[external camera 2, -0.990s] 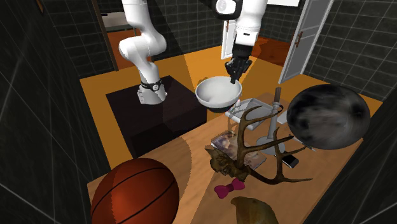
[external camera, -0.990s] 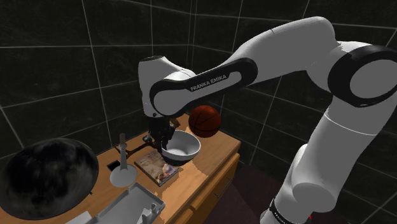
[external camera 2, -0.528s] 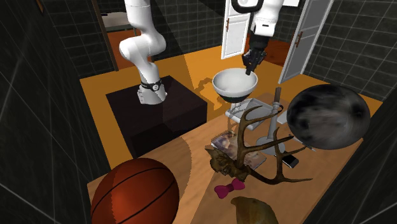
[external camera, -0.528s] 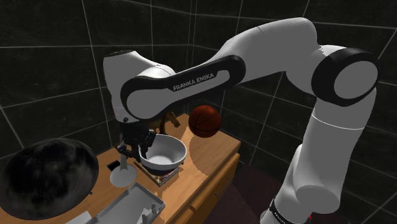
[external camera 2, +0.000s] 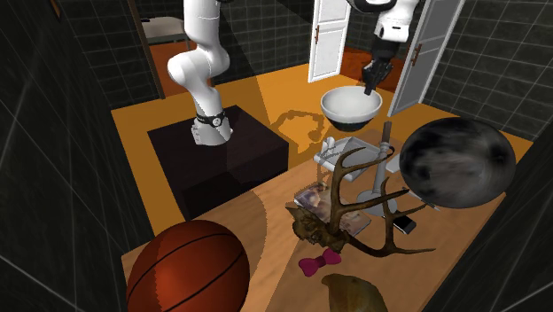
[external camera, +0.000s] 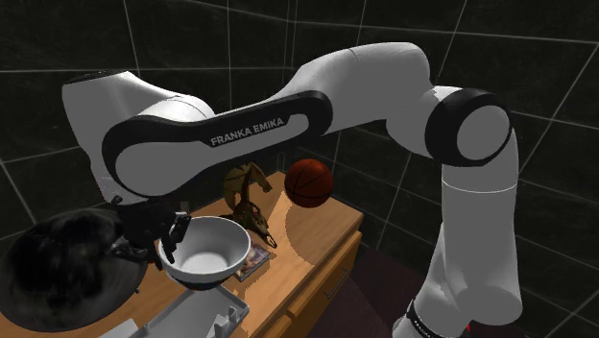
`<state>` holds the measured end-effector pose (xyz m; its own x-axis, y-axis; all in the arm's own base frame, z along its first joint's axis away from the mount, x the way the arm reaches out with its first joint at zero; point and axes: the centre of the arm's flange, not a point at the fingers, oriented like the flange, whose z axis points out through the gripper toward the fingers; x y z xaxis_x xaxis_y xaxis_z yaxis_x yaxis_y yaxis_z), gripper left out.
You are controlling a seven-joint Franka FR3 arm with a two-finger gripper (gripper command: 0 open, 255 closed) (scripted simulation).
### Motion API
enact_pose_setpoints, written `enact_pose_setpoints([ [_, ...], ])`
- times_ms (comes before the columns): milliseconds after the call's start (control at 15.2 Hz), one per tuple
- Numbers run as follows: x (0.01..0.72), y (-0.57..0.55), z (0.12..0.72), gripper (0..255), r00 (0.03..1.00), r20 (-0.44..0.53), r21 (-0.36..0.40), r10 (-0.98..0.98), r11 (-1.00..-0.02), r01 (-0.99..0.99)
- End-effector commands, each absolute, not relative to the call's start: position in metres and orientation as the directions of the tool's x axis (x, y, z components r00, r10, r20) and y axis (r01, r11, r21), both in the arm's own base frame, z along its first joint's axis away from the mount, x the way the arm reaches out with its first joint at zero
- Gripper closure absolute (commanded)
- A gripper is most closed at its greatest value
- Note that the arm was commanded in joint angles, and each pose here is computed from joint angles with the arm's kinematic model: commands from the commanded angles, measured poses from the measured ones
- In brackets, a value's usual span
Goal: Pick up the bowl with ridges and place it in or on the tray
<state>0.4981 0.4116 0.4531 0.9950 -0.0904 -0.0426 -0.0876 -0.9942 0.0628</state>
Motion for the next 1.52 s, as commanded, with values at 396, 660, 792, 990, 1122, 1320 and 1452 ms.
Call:
enact_pose_setpoints([
  [396,0.502,0.475,0.448,255,0.995,-0.042,0.063,-0.093,-0.994,-0.09],
  [660,0.502,0.475,0.427,255,0.995,-0.042,0.063,-0.093,-0.994,-0.09],
  [792,0.502,0.475,0.416,255,0.995,-0.042,0.063,-0.093,-0.994,-0.09],
  [990,0.502,0.475,0.401,255,0.995,-0.042,0.063,-0.093,-0.994,-0.09],
  [1122,0.502,0.475,0.39,255,0.995,-0.042,0.063,-0.093,-0.994,-0.09],
  [1320,0.502,0.475,0.374,255,0.995,-0.042,0.063,-0.093,-0.994,-0.09],
  [1452,0.502,0.475,0.364,255,0.995,-0.042,0.063,-0.093,-0.994,-0.09],
])
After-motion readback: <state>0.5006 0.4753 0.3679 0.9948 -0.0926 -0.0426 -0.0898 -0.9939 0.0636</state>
